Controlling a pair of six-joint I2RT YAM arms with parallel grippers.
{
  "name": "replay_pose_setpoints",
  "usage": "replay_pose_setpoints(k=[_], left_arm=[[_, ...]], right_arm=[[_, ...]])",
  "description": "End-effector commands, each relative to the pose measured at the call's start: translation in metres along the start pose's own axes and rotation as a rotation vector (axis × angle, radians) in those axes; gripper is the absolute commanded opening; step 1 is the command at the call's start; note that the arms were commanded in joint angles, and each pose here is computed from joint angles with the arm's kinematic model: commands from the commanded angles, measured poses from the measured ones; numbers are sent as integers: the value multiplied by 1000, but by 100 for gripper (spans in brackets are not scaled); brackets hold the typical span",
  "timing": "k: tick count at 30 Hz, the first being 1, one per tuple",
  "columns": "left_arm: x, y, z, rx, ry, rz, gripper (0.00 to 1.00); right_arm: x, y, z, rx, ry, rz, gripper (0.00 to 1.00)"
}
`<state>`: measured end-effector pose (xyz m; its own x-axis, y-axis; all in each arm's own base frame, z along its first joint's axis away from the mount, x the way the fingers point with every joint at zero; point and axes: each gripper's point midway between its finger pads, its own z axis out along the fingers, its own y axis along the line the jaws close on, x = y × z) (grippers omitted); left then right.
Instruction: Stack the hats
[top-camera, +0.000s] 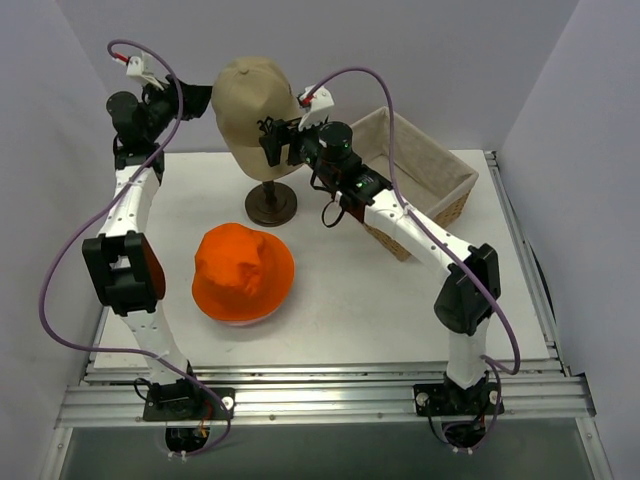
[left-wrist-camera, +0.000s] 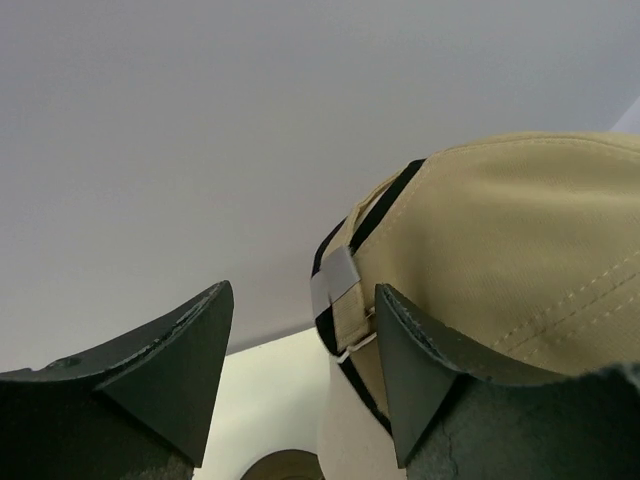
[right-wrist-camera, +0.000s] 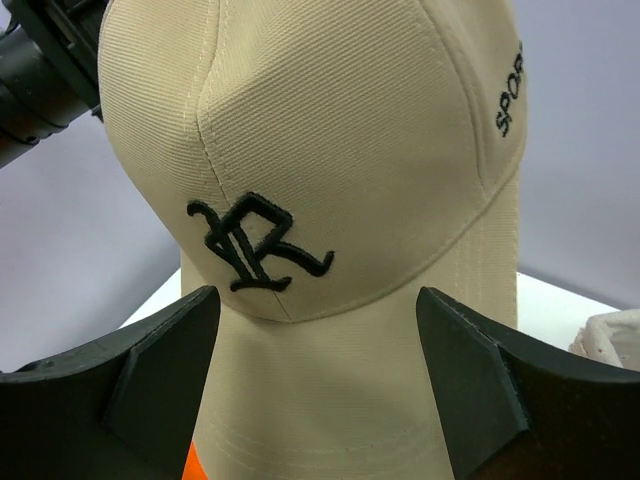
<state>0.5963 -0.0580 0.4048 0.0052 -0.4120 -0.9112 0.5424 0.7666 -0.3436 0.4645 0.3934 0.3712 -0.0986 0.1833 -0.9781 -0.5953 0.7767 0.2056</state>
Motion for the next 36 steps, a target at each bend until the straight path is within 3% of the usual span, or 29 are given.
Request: replay_pose_setpoints(k=[1,8,14,29,36], left_arm=[[-20,-5,-17,-24,-4,-27,68],[-42,-3,-28,-48,-43,-33,70],[-44,-11,-31,-38,-45,-44,70],[-27,-28,-24,-2,-17,-38,69],[-18,-23,-22,-13,0,-34,69]], right_arm=[[-57,-7,-26,7,-111,42,75],[-101,-49,-48,58,-247,144,71],[-110,-92,-17,110,-252,180,66],[-80,-104,44,33,-216,199,66],[-58,-100,52,-26,-203,229,65]])
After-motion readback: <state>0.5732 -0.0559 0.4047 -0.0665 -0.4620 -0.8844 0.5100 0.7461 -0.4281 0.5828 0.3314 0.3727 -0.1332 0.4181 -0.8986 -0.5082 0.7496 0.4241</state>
